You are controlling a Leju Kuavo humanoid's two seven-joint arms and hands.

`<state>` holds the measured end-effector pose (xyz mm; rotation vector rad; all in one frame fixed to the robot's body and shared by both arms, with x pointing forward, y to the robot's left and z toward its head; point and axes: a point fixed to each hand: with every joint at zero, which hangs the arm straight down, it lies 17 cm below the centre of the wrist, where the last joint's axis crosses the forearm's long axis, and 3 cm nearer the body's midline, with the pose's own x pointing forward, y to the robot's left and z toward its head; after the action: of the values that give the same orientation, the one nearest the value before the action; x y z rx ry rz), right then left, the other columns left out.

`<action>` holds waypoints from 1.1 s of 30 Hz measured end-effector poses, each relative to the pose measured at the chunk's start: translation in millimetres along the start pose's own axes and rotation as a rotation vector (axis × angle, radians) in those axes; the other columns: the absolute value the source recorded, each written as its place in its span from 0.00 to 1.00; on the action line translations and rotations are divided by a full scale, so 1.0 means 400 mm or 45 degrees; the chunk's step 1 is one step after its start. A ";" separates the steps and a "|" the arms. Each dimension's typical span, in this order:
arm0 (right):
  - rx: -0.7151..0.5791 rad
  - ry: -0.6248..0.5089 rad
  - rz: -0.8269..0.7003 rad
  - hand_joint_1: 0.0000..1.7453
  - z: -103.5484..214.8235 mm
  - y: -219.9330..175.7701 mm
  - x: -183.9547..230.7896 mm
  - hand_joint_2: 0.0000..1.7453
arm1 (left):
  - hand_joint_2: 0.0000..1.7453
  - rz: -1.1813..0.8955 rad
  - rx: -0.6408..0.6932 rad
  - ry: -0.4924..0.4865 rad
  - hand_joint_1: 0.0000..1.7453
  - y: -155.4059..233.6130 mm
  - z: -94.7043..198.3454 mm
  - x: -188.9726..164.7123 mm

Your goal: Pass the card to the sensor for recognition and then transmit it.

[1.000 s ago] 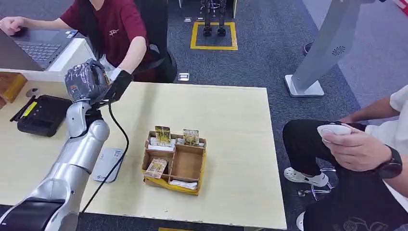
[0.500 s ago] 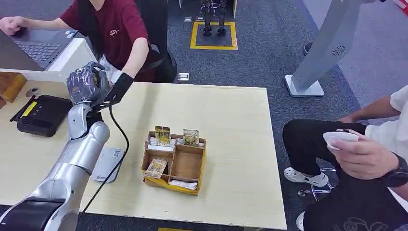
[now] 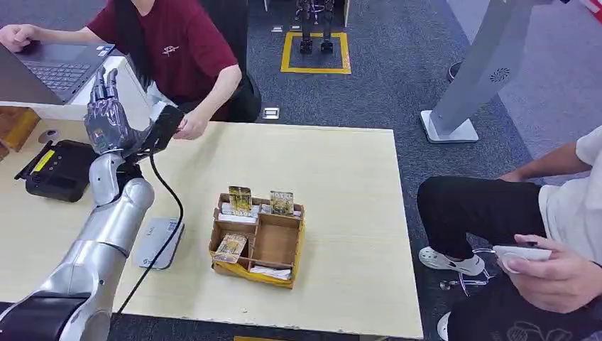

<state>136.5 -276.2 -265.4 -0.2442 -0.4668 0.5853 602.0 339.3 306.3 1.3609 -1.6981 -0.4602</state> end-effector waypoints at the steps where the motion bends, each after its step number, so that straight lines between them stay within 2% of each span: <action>1: -0.001 0.000 -0.001 0.00 0.000 0.000 0.000 0.00 | 1.00 -0.005 0.017 0.004 0.00 0.008 -0.001 -0.007; 5: -0.002 -0.001 -0.004 0.00 0.000 0.000 -0.001 0.00 | 1.00 -0.005 0.090 0.013 0.00 0.037 0.007 -0.049; 12: -0.006 0.006 -0.013 0.00 0.004 0.002 -0.012 0.00 | 1.00 -0.007 0.119 0.042 0.00 0.053 0.069 -0.146; 19: -0.017 0.016 -0.022 0.00 0.008 0.003 -0.027 0.00 | 1.00 -0.070 0.172 0.134 0.00 0.101 0.137 -0.286; 25: -0.018 0.031 -0.033 0.00 0.015 0.009 -0.052 0.00 | 1.00 -0.175 0.216 0.210 0.00 0.171 0.226 -0.455; 33: -0.026 0.048 -0.061 0.00 0.022 0.008 -0.078 0.00 | 1.00 -0.305 0.285 0.356 0.00 0.295 0.388 -0.648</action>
<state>107.9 -290.8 -269.9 -0.2624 -0.4415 0.5282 408.7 579.5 205.6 1.7158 -1.3947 -0.2032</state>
